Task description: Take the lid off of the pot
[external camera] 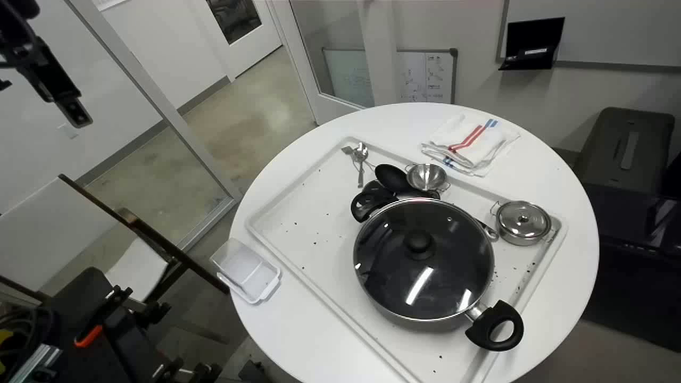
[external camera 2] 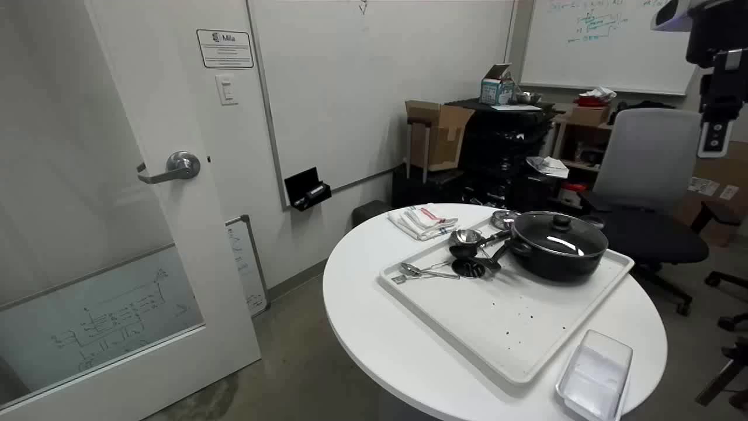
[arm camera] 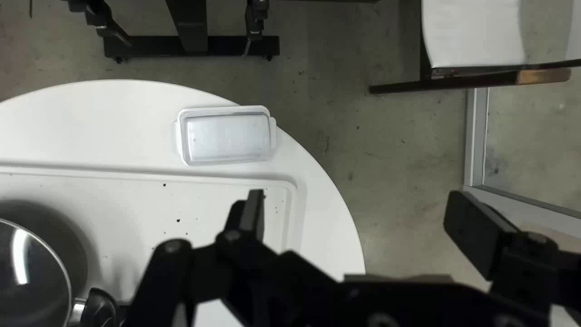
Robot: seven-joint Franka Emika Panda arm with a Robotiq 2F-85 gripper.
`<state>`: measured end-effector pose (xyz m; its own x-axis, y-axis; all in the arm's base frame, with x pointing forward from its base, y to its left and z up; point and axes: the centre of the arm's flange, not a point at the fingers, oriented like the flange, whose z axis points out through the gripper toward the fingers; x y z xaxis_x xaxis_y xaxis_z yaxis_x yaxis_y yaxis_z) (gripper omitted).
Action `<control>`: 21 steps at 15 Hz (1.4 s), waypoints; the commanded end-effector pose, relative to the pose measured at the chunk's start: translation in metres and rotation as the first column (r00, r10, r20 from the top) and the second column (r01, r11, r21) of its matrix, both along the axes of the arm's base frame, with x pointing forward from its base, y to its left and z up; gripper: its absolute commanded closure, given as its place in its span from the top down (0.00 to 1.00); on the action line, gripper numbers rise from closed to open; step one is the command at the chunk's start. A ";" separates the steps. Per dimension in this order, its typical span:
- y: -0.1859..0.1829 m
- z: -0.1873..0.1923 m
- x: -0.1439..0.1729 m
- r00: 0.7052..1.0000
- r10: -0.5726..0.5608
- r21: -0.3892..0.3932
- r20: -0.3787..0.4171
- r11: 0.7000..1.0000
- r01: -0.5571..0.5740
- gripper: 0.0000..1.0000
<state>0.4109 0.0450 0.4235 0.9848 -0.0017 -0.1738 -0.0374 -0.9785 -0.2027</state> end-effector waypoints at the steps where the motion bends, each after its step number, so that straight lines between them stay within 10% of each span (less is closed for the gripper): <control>1: 0.000 0.000 0.000 1.000 0.000 0.000 0.000 1.000 0.000 1.00; 13: -0.007 -0.017 0.025 0.995 -0.096 -0.032 0.018 0.995 0.097 1.00; 21: -0.052 -0.070 0.081 0.915 -0.398 -0.077 0.065 0.913 0.402 1.00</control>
<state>0.4622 0.0053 0.3697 0.9439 -0.3133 -0.1041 -0.3267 -0.9320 -0.1569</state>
